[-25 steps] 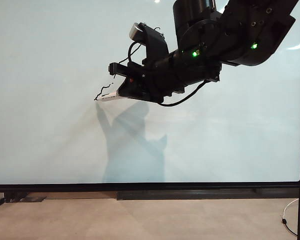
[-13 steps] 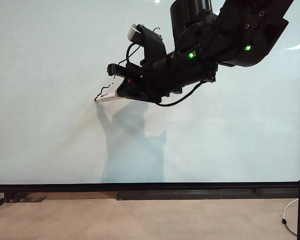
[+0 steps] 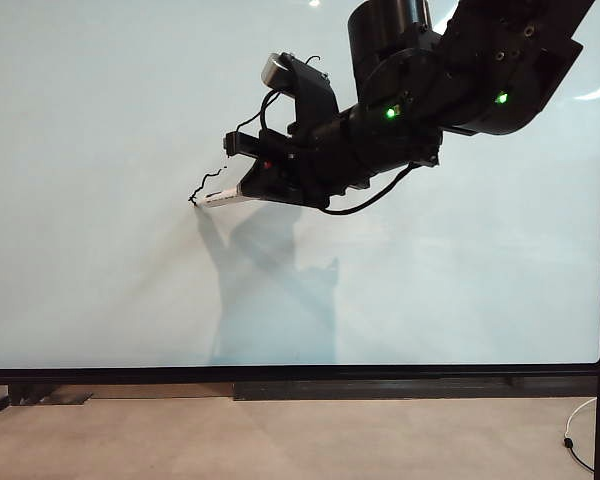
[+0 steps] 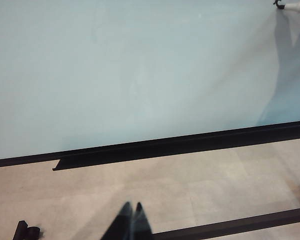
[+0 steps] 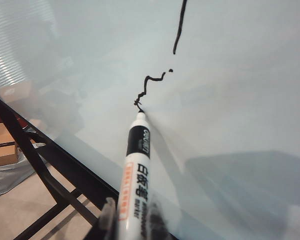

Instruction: Pick up the pen on the shelf to the right of the whiteboard and draw a triangle.

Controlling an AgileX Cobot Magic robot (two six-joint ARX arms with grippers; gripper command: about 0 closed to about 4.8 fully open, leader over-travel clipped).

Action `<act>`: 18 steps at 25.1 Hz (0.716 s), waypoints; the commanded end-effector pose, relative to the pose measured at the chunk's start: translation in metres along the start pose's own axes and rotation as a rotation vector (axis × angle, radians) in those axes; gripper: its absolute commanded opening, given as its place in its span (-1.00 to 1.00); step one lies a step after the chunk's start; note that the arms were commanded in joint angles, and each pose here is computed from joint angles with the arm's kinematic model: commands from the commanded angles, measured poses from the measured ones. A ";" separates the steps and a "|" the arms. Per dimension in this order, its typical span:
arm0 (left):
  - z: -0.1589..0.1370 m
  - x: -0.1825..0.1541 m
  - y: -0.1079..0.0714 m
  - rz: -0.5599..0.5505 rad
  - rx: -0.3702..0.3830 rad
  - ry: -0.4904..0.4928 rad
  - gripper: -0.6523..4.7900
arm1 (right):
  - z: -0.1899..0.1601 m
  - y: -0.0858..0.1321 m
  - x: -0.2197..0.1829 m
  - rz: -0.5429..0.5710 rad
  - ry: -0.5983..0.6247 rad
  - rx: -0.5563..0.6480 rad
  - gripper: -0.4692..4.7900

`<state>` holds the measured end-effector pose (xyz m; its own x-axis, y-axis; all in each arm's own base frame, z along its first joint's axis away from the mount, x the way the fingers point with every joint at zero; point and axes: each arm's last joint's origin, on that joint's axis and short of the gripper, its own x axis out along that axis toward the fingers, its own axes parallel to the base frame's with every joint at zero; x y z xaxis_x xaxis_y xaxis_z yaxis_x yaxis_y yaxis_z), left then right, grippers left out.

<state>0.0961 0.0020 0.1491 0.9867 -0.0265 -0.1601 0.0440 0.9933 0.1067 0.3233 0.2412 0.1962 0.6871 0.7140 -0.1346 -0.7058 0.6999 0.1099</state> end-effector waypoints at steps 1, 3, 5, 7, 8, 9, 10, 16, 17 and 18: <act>0.000 0.000 0.000 -0.005 0.001 0.003 -0.78 | 0.004 -0.008 -0.003 -0.064 -0.024 -0.006 -0.84; 0.000 0.000 0.000 -0.004 0.001 0.003 -0.78 | 0.004 -0.011 -0.005 -0.070 -0.026 -0.006 -0.84; 0.000 0.000 0.000 -0.005 0.001 0.003 -0.78 | 0.004 -0.013 -0.008 -0.077 -0.027 -0.008 -0.84; 0.000 0.000 0.000 -0.004 0.001 0.003 -0.78 | 0.004 -0.017 -0.012 -0.088 -0.029 -0.009 -0.84; 0.000 0.000 0.000 -0.004 0.001 0.003 -0.78 | 0.005 -0.019 -0.013 -0.092 -0.030 -0.009 -0.84; 0.000 0.000 0.000 -0.005 0.001 0.003 -0.78 | 0.005 -0.020 -0.014 -0.097 -0.034 -0.011 -0.84; 0.000 0.000 0.000 -0.004 0.001 0.003 -0.78 | 0.006 -0.023 -0.015 -0.105 -0.038 -0.010 -0.84; 0.000 0.000 0.000 -0.004 0.001 0.003 -0.78 | 0.006 -0.028 -0.022 -0.134 -0.050 -0.018 -0.84; 0.000 0.000 0.000 -0.004 0.001 0.003 -0.78 | 0.006 -0.029 -0.023 -0.138 -0.051 -0.022 -0.84; 0.000 0.000 0.000 -0.005 0.001 0.003 -0.78 | 0.007 -0.030 -0.025 -0.143 -0.053 -0.025 -0.84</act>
<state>0.0961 0.0020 0.1491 0.9868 -0.0269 -0.1597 0.0443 0.9933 0.1066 0.3242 0.2101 0.1944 0.7220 0.6773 -0.1417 -0.6712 0.7352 0.0946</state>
